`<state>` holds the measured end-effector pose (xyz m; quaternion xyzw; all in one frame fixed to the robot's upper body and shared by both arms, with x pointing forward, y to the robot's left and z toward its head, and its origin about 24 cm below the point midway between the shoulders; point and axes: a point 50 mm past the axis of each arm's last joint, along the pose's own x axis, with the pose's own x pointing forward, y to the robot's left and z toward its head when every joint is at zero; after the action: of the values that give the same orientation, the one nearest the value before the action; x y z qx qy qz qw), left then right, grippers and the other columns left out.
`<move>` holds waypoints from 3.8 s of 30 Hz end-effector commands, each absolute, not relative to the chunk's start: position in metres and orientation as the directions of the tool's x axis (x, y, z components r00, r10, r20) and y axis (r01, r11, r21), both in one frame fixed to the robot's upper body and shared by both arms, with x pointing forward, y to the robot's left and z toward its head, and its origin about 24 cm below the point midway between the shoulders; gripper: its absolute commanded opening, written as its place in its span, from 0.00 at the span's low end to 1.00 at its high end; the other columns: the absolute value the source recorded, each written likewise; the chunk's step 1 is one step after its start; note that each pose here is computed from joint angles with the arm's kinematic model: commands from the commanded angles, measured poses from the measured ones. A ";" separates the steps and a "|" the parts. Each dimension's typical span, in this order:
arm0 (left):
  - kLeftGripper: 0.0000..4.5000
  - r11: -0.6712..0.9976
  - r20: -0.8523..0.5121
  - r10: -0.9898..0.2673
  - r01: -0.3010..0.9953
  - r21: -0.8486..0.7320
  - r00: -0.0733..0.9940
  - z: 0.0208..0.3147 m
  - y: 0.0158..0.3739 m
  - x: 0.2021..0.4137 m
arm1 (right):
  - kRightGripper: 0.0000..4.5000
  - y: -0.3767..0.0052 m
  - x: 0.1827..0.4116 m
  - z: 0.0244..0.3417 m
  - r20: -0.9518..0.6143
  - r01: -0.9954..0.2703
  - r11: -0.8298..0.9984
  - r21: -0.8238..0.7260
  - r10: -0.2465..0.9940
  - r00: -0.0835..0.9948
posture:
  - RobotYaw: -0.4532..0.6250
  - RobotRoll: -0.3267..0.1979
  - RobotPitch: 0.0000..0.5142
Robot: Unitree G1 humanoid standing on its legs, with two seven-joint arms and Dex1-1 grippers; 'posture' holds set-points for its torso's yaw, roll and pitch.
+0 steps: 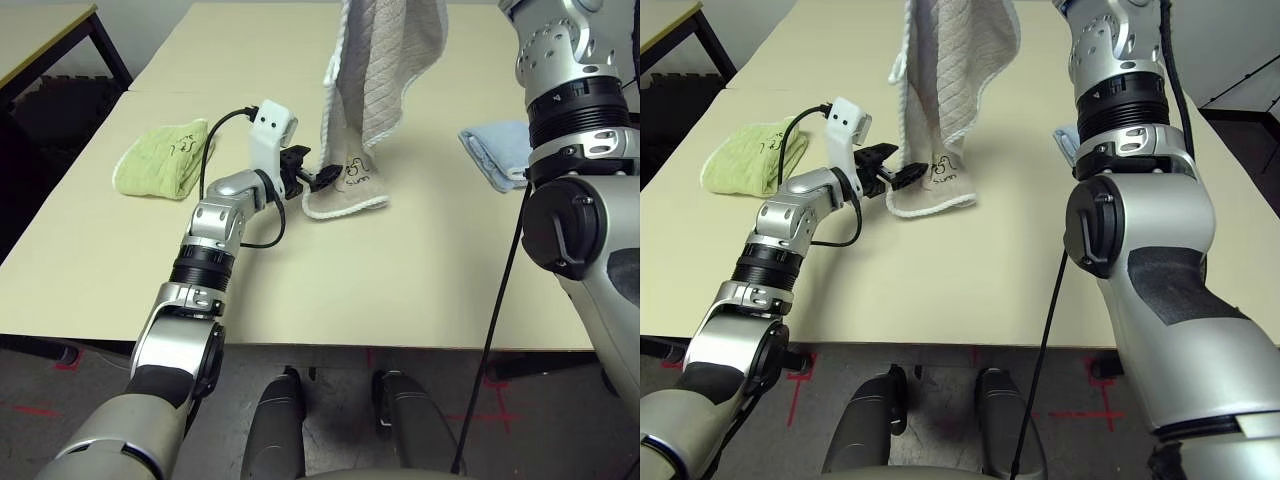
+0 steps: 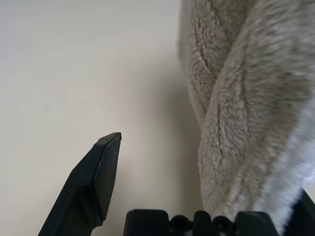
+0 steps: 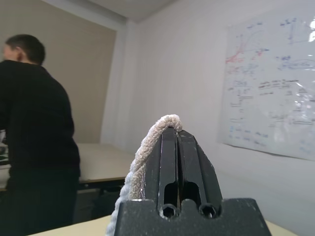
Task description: Fold the towel and set it aside.
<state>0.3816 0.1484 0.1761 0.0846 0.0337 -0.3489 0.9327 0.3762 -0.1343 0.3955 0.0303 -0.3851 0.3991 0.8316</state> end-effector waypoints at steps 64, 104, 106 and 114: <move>0.01 0.856 -0.188 -0.487 0.509 0.089 0.853 0.208 0.240 0.357 | 0.00 -0.211 0.393 0.329 0.534 -0.544 0.826 -0.147 0.530 0.659 | 0.44 0.62 0.24; 0.01 0.982 0.320 -0.036 -0.027 0.188 0.947 0.279 0.269 0.404 | 0.00 -0.220 0.420 0.267 0.339 -0.042 0.999 -0.011 0.043 0.940 | 0.42 0.62 0.34; 0.01 0.982 0.336 -0.032 -0.034 0.188 0.941 0.284 0.270 0.403 | 0.00 -0.223 0.419 0.273 0.358 -0.009 1.000 -0.011 0.012 0.934 | 0.41 0.62 0.34; 0.01 0.991 0.481 -0.003 -0.061 0.116 0.877 0.314 0.279 0.394 | 0.00 -0.221 0.413 0.305 0.477 -0.059 0.995 -0.080 0.090 0.874 | 0.42 0.62 0.35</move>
<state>0.3999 0.2605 0.3126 0.0840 -0.2417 -0.0183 0.9665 0.4184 -0.2035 0.3000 -0.0335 -0.2293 0.0482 0.9716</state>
